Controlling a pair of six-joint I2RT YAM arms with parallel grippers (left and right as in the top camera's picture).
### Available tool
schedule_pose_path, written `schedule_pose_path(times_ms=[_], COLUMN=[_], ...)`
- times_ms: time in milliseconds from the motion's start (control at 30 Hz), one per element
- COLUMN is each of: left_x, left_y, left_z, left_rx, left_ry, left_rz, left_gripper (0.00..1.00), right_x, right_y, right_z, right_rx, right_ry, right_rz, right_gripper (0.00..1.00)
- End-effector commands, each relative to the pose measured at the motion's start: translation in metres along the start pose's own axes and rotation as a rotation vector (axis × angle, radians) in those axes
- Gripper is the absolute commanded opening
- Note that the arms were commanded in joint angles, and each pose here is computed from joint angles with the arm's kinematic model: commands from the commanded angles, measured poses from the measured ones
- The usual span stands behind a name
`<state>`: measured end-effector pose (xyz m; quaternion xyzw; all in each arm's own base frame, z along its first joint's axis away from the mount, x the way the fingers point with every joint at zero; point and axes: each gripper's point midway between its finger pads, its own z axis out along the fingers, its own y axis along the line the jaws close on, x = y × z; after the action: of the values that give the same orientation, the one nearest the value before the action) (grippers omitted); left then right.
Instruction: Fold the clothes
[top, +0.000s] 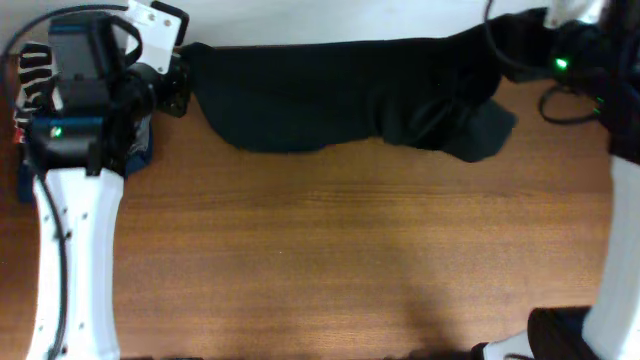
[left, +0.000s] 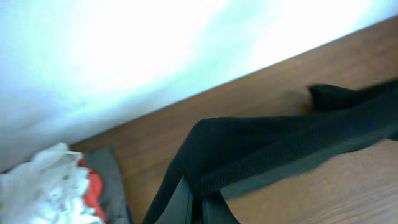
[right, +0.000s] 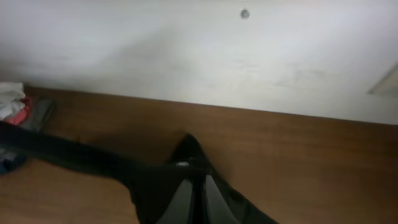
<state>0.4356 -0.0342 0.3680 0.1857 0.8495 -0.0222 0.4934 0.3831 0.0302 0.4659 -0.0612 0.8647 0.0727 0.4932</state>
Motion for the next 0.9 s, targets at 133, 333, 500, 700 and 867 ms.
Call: schedule_pose_path(times_ms=[133, 333, 500, 700, 867], left_x=[-0.041, -0.052, -0.051, -0.046, -0.042], left_y=[0.0, -0.015, -0.03, -0.036, -0.032], left_z=[-0.098, -0.173, -0.231, -0.252, -0.24], left_rx=[-0.118, -0.157, -0.185, -0.201, -0.203], left_ry=[-0.183, -0.305, -0.397, -0.421, -0.381], left_rz=[0.029, 0.056, 0.077, 0.081, 0.07], left_gripper=[0.01, 0.01, 0.01, 0.01, 0.01], right_x=[-0.006, 0.005, 0.017, 0.024, 0.029], right_y=[0.008, 0.02, 0.03, 0.038, 0.04], right_z=[-0.079, -0.129, -0.179, -0.23, -0.245], right_rx=[0.017, 0.021, 0.031, 0.061, 0.072], right_ry=[-0.117, -0.167, -0.237, -0.348, -0.378], right_rz=[-0.017, -0.027, -0.041, -0.061, -0.067], right_gripper=[0.04, 0.04, 0.04, 0.04, 0.04])
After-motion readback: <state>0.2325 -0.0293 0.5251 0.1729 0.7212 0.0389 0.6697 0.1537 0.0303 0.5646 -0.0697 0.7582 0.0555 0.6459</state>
